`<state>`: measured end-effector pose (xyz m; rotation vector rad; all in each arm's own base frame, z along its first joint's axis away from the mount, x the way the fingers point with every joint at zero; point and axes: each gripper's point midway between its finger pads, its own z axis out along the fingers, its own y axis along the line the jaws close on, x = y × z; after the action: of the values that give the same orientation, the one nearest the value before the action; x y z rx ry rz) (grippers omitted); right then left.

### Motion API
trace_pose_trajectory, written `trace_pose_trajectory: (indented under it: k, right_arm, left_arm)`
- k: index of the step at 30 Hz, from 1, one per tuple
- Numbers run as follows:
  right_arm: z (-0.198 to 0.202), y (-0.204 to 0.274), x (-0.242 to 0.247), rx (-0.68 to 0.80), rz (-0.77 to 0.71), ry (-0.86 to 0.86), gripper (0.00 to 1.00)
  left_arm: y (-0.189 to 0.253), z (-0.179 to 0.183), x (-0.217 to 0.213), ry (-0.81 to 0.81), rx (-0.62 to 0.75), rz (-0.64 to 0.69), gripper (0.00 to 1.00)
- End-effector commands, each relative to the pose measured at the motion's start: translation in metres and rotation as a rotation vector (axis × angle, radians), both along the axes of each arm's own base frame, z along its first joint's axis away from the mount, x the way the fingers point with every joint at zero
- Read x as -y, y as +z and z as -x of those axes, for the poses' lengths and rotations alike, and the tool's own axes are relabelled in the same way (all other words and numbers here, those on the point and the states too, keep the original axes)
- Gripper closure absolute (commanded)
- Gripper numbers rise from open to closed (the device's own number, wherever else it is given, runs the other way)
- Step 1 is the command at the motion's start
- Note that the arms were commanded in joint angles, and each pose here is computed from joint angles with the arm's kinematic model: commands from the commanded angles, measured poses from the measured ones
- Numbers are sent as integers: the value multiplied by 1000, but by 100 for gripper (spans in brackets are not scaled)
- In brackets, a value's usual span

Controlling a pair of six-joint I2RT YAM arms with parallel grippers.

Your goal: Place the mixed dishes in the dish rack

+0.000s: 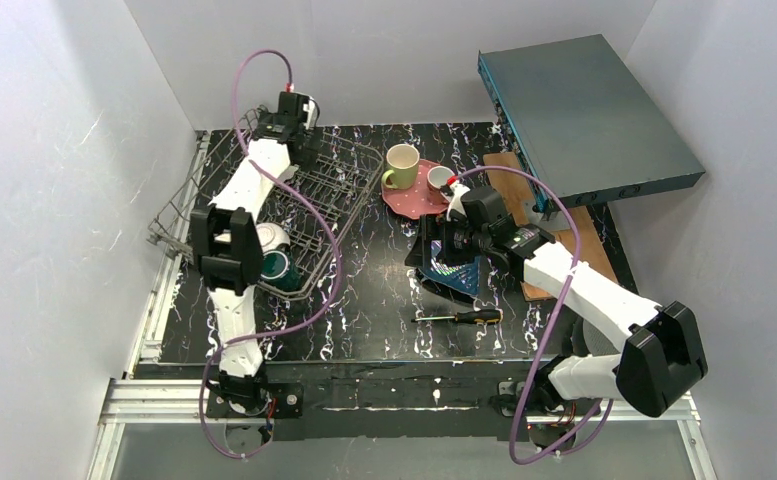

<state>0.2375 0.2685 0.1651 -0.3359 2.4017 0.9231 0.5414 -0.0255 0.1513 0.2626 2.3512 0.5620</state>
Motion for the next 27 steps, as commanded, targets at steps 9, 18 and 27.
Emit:
trace_pose_trajectory:
  k: [9, 18, 27]
  right_arm:
    - [-3, -3, 12, -30, 108, -44, 2]
    - [-20, 0, 26, 0, 293, -178, 2]
    - [-89, 46, 41, 208, 517, -295, 21]
  left_arm:
    - [60, 164, 93, -168, 37, 764, 2]
    - [72, 208, 110, -326, 135, 739, 2]
    - [77, 212, 104, -311, 202, 695, 2]
